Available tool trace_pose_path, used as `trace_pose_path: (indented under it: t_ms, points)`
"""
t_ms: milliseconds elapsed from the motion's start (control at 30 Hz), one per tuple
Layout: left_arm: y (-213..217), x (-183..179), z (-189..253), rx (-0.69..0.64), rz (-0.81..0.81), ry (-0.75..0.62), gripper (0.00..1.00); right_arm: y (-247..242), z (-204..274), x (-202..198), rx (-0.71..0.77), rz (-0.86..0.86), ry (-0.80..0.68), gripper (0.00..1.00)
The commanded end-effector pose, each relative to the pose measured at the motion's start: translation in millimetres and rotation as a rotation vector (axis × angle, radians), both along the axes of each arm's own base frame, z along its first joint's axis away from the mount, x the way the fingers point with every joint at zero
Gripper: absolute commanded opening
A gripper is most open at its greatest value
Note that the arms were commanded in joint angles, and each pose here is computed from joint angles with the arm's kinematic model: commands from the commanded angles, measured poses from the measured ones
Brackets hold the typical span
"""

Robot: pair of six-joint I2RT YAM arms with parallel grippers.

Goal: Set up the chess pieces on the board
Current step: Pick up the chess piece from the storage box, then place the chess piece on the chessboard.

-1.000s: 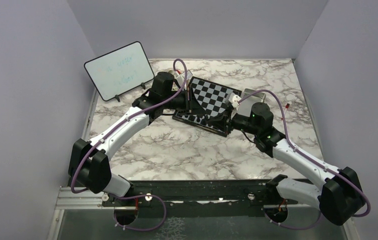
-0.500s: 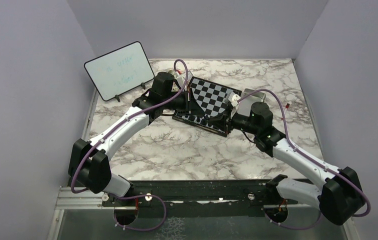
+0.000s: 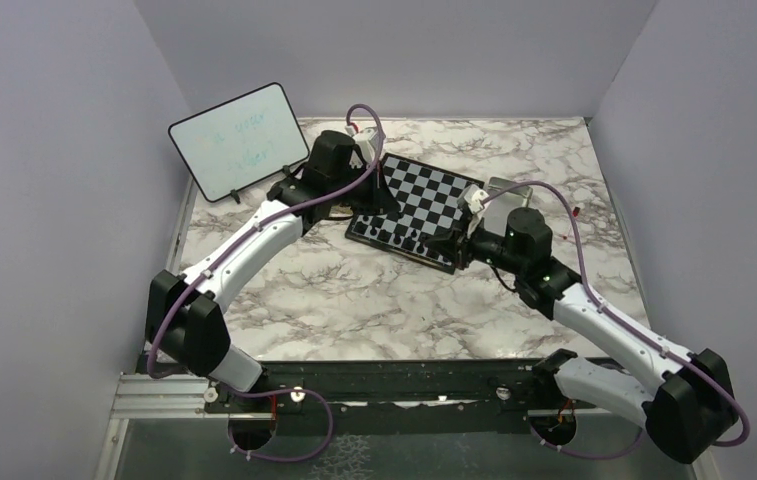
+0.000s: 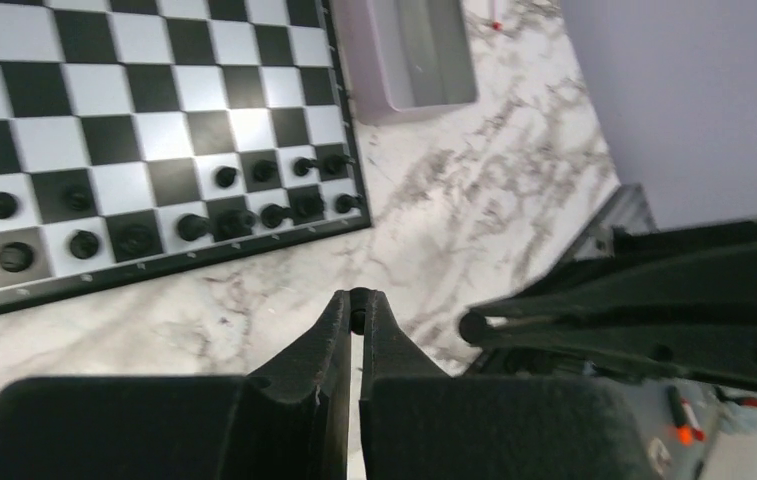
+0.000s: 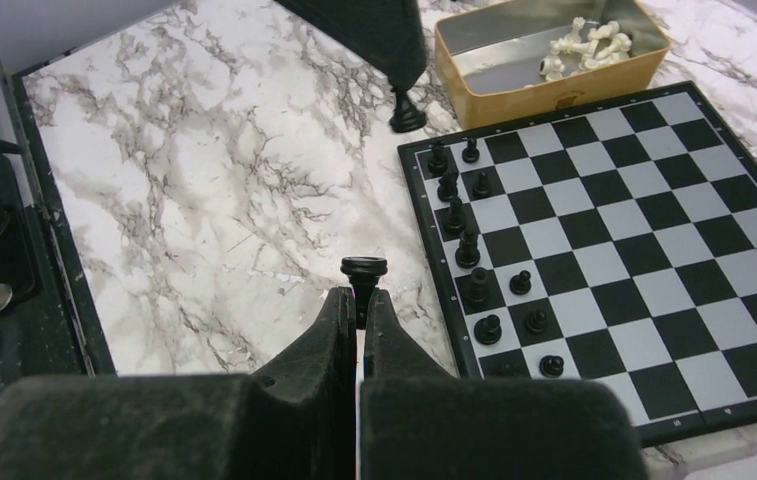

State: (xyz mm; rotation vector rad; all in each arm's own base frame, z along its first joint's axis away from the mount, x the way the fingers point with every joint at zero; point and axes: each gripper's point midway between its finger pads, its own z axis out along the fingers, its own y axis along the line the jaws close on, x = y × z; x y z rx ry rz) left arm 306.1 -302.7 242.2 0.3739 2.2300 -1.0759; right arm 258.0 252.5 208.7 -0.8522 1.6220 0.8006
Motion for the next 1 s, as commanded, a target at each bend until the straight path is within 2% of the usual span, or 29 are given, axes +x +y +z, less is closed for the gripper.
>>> trace_pose_path:
  t_ms: [0,200,433,767,967]
  points:
    - [20,39,-9,0.173,0.121,-0.114,0.04,-16,-2,-5,-0.012,-0.08,0.007,0.01]
    - [25,74,-23,0.276,0.192,-0.154,0.03,-29,-7,-12,-0.034,-0.128,0.036,0.01]
    - [17,101,-58,0.362,0.216,-0.133,0.02,-39,-2,-20,-0.011,-0.17,0.051,0.01]
    - [-6,102,-117,0.455,0.18,-0.069,0.01,-46,2,-23,-0.018,-0.191,0.032,0.01]
    - [-1,105,-143,0.533,0.195,-0.067,0.01,-45,1,-24,-0.023,-0.182,0.035,0.01]
